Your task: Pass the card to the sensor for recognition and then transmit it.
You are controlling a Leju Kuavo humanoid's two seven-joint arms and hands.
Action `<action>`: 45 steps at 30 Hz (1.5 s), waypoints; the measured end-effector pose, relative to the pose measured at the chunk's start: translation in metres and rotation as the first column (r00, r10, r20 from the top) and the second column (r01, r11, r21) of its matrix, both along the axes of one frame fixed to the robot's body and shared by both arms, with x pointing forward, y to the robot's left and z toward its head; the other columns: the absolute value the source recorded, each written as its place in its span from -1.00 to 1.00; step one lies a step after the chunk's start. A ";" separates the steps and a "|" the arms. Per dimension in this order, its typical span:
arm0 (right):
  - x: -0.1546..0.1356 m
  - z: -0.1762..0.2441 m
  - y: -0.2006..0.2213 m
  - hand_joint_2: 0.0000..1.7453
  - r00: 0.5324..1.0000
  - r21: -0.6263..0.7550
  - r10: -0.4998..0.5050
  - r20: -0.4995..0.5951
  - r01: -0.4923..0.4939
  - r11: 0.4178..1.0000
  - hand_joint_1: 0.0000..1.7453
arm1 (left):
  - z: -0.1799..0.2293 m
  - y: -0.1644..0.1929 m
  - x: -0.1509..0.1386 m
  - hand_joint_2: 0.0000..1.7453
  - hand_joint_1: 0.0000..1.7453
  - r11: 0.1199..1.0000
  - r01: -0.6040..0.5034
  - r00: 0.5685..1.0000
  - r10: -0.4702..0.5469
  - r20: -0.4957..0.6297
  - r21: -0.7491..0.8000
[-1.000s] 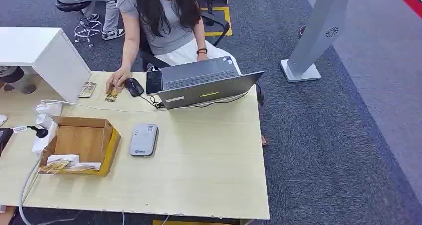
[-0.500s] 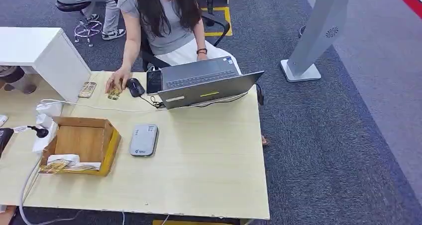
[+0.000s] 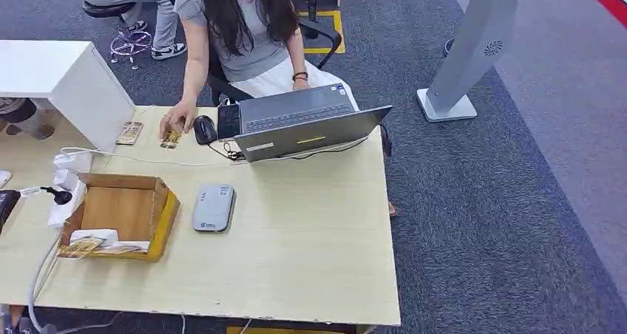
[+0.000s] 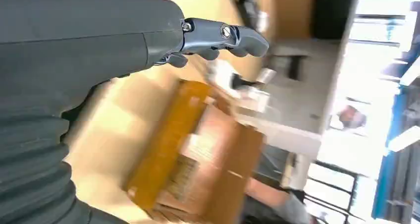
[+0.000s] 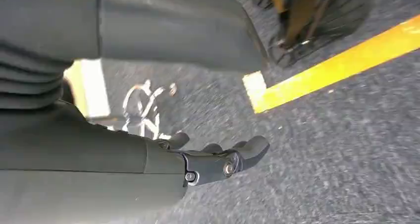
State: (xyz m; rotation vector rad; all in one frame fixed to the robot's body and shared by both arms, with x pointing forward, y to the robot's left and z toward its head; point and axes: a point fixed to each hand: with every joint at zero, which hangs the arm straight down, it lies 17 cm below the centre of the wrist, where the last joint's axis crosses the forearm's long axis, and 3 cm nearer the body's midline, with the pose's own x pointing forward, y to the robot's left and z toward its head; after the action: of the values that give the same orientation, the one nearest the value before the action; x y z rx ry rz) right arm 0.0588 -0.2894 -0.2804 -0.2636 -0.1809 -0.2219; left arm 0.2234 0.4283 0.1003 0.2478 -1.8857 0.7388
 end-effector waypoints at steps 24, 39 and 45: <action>-0.019 -0.002 0.016 -1.00 0.936 0.003 0.303 -0.178 -0.308 0.952 -1.00 | 0.198 -0.053 0.052 1.00 -1.00 0.889 -0.071 0.944 -0.086 0.318 0.453; -0.014 -0.002 0.022 -1.00 0.911 0.019 0.377 -0.169 -0.379 0.925 -1.00 | 0.181 -0.081 0.161 1.00 -1.00 0.762 0.021 0.990 -0.105 0.091 0.647; -0.012 -0.001 0.023 -1.00 0.898 0.019 0.407 -0.166 -0.410 0.912 -1.00 | 0.173 -0.091 0.205 1.00 -1.00 0.686 0.062 0.996 -0.084 -0.006 0.725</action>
State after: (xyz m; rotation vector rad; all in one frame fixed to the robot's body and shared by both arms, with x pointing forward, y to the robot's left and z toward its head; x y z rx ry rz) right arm 0.0469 -0.2662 -0.2818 -0.2533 -0.0685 0.2209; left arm 0.4284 0.3373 0.2737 0.6597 -2.1255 -0.1154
